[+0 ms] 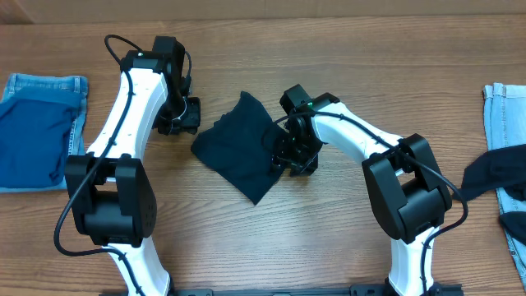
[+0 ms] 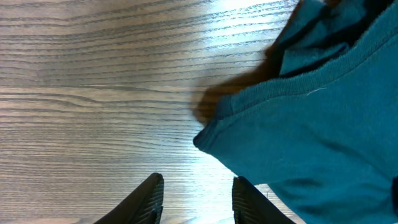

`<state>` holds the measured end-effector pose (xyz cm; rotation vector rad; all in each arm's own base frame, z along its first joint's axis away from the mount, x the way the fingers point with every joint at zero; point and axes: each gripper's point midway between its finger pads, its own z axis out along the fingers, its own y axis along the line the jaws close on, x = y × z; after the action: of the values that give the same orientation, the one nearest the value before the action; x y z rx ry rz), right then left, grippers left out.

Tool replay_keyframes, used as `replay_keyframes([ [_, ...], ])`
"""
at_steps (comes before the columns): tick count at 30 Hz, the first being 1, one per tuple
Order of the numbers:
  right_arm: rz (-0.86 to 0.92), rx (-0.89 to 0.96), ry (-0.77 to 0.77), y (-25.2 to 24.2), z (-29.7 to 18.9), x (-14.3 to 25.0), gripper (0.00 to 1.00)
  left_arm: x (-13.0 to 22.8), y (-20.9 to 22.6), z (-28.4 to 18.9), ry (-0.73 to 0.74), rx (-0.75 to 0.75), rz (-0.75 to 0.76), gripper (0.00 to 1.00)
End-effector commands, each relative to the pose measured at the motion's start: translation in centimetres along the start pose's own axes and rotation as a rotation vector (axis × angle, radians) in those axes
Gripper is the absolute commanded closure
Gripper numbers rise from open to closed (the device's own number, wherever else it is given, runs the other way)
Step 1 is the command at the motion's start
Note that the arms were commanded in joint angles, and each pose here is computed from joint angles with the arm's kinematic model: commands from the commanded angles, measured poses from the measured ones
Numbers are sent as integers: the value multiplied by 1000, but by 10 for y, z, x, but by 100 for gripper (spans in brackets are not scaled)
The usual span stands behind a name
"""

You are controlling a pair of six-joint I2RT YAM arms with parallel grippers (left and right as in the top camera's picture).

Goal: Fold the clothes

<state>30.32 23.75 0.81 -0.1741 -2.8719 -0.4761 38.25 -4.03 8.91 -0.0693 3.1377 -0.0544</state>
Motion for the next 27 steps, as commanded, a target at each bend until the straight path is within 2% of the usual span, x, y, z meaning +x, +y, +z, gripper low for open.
replay_keyframes([
  [1,-99,31,-122,4,-33,-16,39,-6,-3,-13,-41,24,6,56],
  [7,-257,-28,-241,31,-106,-2,38,-7,-4,-13,-44,25,7,53],
  [9,-386,-8,-285,32,-119,-2,38,-6,-8,-14,-41,49,8,52],
  [10,-476,35,-307,28,-121,-6,34,-5,-13,-14,-37,78,8,51],
  [11,-563,92,-322,22,-122,-10,36,-5,-16,-14,-35,96,8,51],
  [13,-776,153,-310,18,-118,-14,42,-4,-25,-15,-29,150,9,48],
  [15,-824,159,-310,19,-113,-19,50,-3,-29,-16,-26,172,9,49],
  [17,-842,134,-299,23,-108,-20,63,-3,-29,-16,-25,173,6,48],
  [20,-944,40,-236,38,-90,-8,63,-3,-29,-16,-25,173,5,49],
  [23,-1029,41,-214,50,-64,-11,63,-3,-28,-16,-25,171,1,49],
  [27,-1097,38,-199,70,-22,-14,68,-9,-23,-15,-48,137,-27,48],
])
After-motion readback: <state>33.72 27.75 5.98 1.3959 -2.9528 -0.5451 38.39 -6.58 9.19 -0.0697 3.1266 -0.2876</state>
